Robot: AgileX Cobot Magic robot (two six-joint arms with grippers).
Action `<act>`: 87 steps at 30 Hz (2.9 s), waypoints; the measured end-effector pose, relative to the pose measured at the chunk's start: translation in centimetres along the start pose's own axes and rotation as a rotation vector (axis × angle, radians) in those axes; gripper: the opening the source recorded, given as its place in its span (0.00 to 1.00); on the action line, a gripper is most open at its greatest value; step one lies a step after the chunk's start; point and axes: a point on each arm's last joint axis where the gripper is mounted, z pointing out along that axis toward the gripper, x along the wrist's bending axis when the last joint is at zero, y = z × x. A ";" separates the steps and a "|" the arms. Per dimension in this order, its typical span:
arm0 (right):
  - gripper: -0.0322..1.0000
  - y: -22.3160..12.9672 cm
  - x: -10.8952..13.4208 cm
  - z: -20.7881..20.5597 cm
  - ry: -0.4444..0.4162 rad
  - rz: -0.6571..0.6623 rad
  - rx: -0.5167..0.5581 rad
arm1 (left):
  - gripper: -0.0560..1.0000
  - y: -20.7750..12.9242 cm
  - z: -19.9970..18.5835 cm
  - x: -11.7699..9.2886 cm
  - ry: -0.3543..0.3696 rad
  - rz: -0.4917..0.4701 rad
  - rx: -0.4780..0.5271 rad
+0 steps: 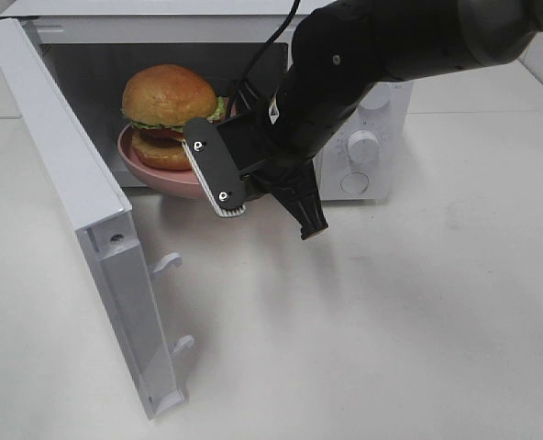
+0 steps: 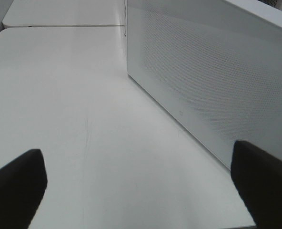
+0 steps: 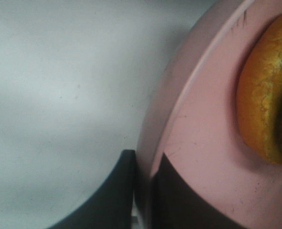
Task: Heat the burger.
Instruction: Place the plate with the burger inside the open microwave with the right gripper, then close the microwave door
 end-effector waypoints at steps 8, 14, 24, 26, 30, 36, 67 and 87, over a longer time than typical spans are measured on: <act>0.10 0.2 -1.5 1.5 -0.004 0.026 0.016 | 0.99 0.0 0.0 0.0 0.000 0.000 0.000; 0.10 0.3 -2.5 2.3 -0.010 0.058 0.023 | 0.99 0.0 0.0 0.0 0.000 0.000 0.000; 0.10 0.3 -4.3 3.9 -0.032 0.119 0.065 | 0.99 0.0 0.0 0.0 0.000 0.000 0.000; 0.10 0.3 -4.8 4.6 -0.045 0.145 0.075 | 0.99 0.0 0.0 0.0 0.000 0.000 0.000; 0.10 0.3 -5.4 5.1 -0.057 0.156 0.076 | 0.99 0.0 0.0 0.0 0.000 0.000 0.000; 0.10 0.6 -6.7 6.6 -0.076 0.171 0.074 | 0.99 0.0 0.0 0.0 0.000 0.000 0.000; 0.30 0.9 -9.0 9.8 -0.142 0.198 0.080 | 0.99 0.0 0.0 0.2 0.021 0.006 0.002; 0.70 0.6 -6.4 7.0 -0.167 0.171 0.036 | 0.99 0.0 0.0 0.2 0.025 0.008 0.003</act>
